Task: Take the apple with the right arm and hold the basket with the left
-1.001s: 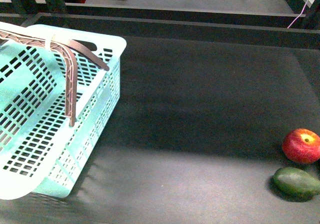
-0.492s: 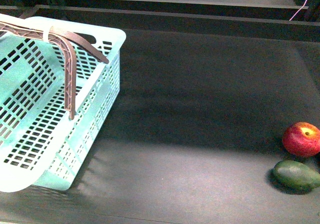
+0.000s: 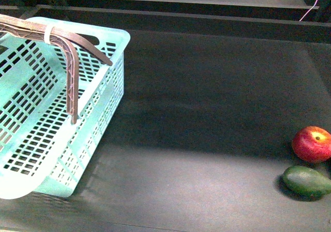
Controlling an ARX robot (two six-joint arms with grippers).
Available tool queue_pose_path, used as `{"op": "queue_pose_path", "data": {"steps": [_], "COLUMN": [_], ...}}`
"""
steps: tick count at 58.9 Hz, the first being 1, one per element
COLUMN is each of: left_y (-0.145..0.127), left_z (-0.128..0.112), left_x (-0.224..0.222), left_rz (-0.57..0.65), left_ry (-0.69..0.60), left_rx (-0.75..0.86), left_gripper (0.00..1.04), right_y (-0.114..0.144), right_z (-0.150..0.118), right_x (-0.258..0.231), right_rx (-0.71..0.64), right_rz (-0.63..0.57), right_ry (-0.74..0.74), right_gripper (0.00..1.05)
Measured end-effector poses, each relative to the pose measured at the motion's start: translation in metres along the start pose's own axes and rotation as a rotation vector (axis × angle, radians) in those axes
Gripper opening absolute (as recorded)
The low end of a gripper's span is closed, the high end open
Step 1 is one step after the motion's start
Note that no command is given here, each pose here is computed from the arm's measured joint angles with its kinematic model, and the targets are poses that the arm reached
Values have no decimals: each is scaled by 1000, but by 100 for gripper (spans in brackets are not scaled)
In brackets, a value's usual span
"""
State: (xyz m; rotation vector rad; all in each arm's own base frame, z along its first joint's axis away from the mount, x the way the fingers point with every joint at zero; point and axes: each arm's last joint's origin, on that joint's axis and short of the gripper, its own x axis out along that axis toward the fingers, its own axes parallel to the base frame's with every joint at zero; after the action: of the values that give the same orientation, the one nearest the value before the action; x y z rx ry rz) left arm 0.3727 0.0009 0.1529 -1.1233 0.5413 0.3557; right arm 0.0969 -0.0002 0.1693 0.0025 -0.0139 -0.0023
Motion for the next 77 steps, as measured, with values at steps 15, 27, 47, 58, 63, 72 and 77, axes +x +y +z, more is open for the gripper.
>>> {"op": "queue_pose_path", "data": {"steps": [15, 27, 47, 58, 63, 72, 77], "left_y": [4, 12, 2, -14, -26, -60, -80], "left_z": [9, 11, 5, -13, -25, -49, -65], "left_x": [12, 16, 21, 8, -3, -33, -45], "left_rz": [27, 69, 84, 64, 34, -64, -123], "left_ry": [-25, -38, -40, -7, 17, 67, 100], "left_rx": [-45, -52, -88, -21, 28, 114, 163], "left_gripper": [97, 63, 17, 17, 17, 17, 17], "right_y": [0, 0, 0, 0, 0, 0, 0], "right_z": [0, 0, 0, 0, 0, 0, 0], "right_x": [0, 0, 0, 0, 0, 0, 0], "right_rx": [0, 0, 0, 0, 0, 0, 0], "right_rz": [0, 0, 0, 0, 0, 0, 0], "right_ry": [0, 0, 0, 0, 0, 0, 0], "right_gripper": [96, 96, 96, 96, 96, 96, 96]}}
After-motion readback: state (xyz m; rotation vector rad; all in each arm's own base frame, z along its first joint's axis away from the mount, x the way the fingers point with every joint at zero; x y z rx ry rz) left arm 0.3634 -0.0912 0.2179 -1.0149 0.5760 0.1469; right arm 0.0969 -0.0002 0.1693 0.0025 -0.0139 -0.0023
